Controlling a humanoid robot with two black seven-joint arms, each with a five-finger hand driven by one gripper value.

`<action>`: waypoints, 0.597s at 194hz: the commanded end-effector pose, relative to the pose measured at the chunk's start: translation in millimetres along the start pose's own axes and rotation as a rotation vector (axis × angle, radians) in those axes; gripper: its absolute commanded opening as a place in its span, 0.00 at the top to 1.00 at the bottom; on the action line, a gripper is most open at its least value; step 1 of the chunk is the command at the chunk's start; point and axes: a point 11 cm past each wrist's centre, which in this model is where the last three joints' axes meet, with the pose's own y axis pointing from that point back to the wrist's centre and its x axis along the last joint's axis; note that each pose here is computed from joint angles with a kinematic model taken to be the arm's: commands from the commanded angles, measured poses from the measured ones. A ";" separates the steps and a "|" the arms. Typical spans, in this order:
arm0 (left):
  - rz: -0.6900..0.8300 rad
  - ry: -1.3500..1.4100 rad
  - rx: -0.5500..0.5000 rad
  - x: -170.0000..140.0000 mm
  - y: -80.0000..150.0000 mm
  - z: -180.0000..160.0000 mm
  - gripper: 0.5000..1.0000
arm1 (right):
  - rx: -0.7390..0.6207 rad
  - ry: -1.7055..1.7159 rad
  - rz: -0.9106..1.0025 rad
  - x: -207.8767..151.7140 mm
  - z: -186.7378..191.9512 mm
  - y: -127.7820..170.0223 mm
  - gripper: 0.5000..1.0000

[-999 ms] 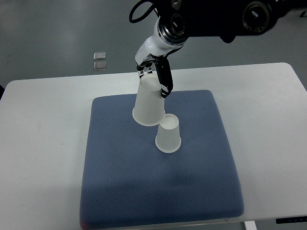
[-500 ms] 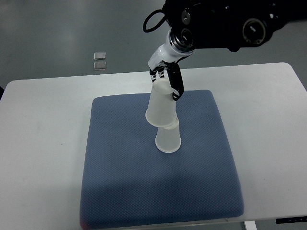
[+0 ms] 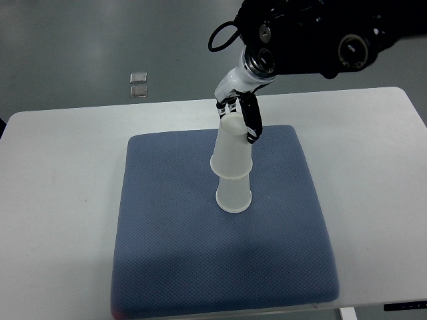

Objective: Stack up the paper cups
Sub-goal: 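Lower the held cup down onto the upside-down cup on the pad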

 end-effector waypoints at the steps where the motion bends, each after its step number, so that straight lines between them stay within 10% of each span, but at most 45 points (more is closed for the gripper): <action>1: -0.001 0.000 0.000 -0.2 0.0 0.0 0.00 | 0.001 -0.002 -0.002 -0.9 0.4 -1.4 0.52; 116: 0.002 0.001 0.000 0.5 0.0 -0.1 0.00 | -0.005 -0.023 -0.014 -10.4 8.1 -15.1 0.51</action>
